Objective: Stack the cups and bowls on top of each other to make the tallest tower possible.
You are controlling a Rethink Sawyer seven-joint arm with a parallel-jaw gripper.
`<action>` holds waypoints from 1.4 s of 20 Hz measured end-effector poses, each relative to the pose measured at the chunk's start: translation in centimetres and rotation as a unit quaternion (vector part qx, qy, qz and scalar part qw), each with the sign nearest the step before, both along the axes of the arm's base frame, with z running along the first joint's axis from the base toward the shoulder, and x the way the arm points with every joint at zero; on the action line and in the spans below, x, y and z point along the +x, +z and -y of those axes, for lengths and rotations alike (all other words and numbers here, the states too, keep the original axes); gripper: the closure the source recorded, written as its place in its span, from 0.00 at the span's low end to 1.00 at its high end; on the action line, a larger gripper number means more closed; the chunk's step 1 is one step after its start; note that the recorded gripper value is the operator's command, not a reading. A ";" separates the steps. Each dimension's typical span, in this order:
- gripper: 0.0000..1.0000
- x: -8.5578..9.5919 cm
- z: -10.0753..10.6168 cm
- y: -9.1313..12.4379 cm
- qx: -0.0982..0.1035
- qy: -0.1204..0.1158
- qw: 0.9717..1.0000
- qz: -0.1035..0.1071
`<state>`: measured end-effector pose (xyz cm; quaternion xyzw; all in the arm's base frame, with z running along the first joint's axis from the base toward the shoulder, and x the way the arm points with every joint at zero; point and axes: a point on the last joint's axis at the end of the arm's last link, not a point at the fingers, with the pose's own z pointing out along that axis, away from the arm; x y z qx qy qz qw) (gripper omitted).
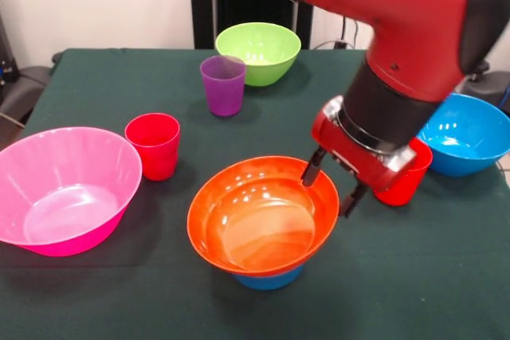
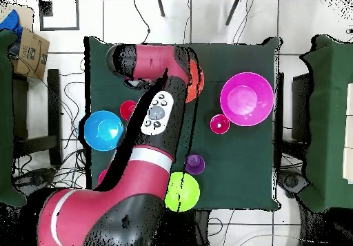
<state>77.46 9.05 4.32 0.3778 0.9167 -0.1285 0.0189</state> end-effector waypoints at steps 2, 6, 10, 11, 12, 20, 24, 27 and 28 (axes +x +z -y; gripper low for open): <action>0.00 -0.3 0.8 0.8 0.019 -0.009 1.000 0.011; 0.00 -0.8 2.2 2.0 0.043 -0.018 0.998 0.029; 0.00 -1.2 3.4 3.1 0.058 -0.024 0.997 0.052; 0.00 -1.2 3.4 3.2 0.061 -0.025 0.996 0.056; 0.00 -1.3 3.4 3.4 0.065 -0.026 0.996 0.060; 0.00 -1.2 1.3 3.7 0.094 -0.023 0.992 0.082; 0.00 -1.5 0.1 3.7 0.116 -0.024 0.990 0.081; 0.00 -2.4 0.1 4.1 0.120 -0.021 0.990 0.075; 0.00 -2.6 0.2 4.2 0.120 -0.019 0.990 0.074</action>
